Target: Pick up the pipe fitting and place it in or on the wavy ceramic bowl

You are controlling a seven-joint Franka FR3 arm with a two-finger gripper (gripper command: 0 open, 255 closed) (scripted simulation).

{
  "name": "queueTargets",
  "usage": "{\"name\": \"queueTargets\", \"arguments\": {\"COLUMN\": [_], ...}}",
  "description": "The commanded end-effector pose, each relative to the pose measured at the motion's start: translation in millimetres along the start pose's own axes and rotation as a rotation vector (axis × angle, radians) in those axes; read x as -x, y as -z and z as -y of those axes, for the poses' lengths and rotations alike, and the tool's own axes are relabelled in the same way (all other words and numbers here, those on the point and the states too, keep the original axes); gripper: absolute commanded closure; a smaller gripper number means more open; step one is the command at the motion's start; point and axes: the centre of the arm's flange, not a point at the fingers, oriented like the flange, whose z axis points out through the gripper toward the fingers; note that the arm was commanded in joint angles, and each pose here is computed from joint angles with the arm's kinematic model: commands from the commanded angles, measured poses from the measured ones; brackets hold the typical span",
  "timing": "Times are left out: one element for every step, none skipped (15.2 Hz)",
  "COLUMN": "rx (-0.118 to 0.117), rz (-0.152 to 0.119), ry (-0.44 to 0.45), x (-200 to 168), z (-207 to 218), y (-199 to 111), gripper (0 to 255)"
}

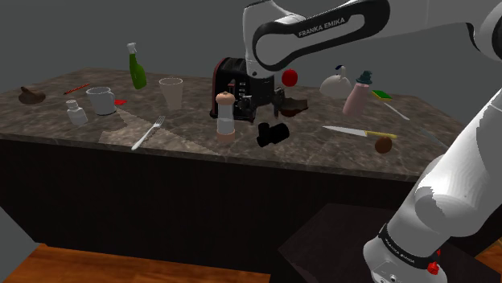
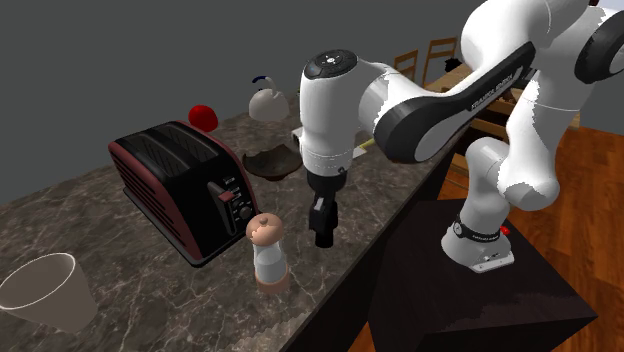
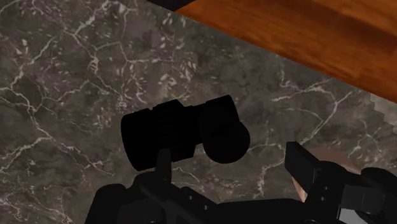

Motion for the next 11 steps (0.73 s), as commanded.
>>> {"name": "queueTargets", "arguments": {"rx": [0.006, 0.006, 0.006, 0.006, 0.006, 0.006, 0.006, 0.006, 0.006, 0.006, 0.006], "rz": [-0.002, -0.002, -0.002, -0.002, -0.002, -0.002, -0.002, -0.002, -0.002, -0.002, -0.002], "ry": [-0.009, -0.009, -0.009, -0.009, -0.009, -0.009, -0.009, -0.009, -0.009, -0.009, -0.009], "x": [0.4, 0.4, 0.4, 0.3, 0.4, 0.4, 0.4, 0.3, 0.3, 0.3, 0.3], "z": [0.9, 0.9, 0.8, 0.8, 0.8, 0.8, 0.8, 0.8, 0.8, 0.8, 0.8], "y": [-9.2, -14.5, -19.8, -28.1, -28.1, -28.1, -28.1, -28.1, -28.1, -28.1, -28.1], "gripper": [0, 0, 0, 0, 0, 0, 0, 0, 0, 0, 0]}}
